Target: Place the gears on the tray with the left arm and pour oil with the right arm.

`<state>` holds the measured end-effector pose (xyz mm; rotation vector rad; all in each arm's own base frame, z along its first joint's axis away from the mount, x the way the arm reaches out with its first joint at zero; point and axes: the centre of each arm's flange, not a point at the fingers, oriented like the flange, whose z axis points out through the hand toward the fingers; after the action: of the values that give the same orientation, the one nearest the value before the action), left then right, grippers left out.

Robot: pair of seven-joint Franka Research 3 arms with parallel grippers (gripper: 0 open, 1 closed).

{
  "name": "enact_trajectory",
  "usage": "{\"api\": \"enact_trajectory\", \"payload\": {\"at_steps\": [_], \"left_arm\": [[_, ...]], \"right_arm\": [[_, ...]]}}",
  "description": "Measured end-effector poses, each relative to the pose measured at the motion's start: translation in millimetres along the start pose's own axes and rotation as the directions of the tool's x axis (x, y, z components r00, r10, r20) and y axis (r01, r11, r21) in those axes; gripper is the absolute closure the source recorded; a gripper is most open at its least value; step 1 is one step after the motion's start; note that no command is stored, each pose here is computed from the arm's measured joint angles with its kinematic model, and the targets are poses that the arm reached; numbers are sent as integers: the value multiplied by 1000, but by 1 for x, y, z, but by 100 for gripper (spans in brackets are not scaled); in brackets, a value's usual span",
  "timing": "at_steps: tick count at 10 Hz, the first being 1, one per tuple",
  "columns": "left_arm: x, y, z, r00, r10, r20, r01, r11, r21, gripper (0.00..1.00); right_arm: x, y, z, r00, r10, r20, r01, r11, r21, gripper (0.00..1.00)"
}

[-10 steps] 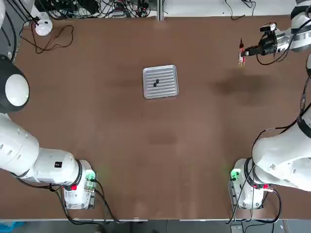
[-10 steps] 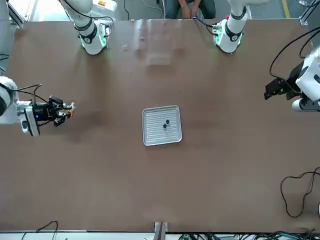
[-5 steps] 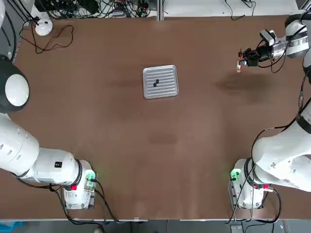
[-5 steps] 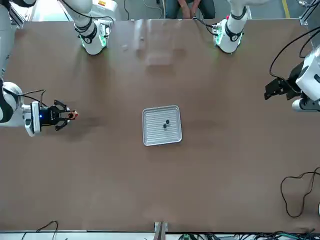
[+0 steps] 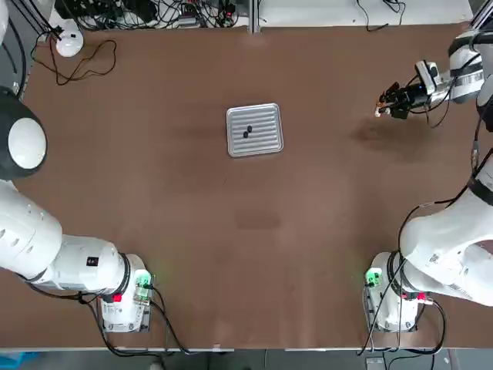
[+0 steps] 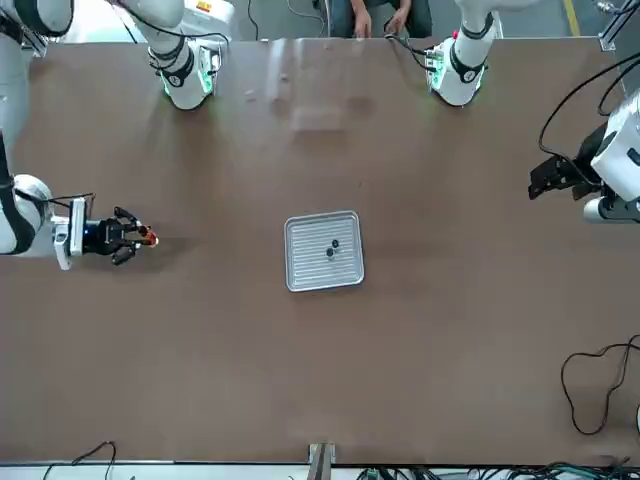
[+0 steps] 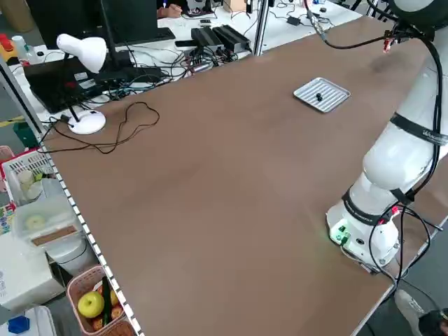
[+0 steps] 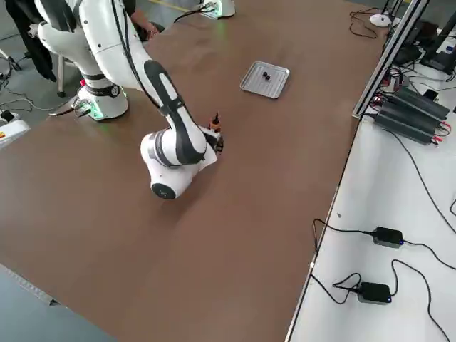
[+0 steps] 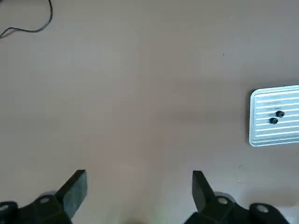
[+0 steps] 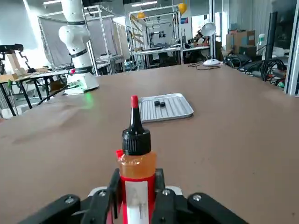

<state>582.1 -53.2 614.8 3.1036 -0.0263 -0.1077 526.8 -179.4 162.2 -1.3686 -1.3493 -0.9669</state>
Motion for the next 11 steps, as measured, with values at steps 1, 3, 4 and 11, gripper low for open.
{"api": "enact_trajectory", "payload": {"at_steps": [1,3,4,11], "left_arm": [[0,0,0,1000,1,0,-1,1000,0,1],[0,1,0,1000,2,0,-2,1000,0,1],[0,1,0,1000,2,0,-2,1000,0,1],[0,3,0,1000,4,0,-4,1000,0,1]], "right_arm": [[-13,-3,-2,1000,-12,-7,12,1000,-10,70],[-36,-4,-1,999,-40,0,40,999,-33,70],[-44,-4,2,999,-47,-8,47,998,-38,70],[-69,-4,-9,995,-98,-15,97,993,-67,70]]}}
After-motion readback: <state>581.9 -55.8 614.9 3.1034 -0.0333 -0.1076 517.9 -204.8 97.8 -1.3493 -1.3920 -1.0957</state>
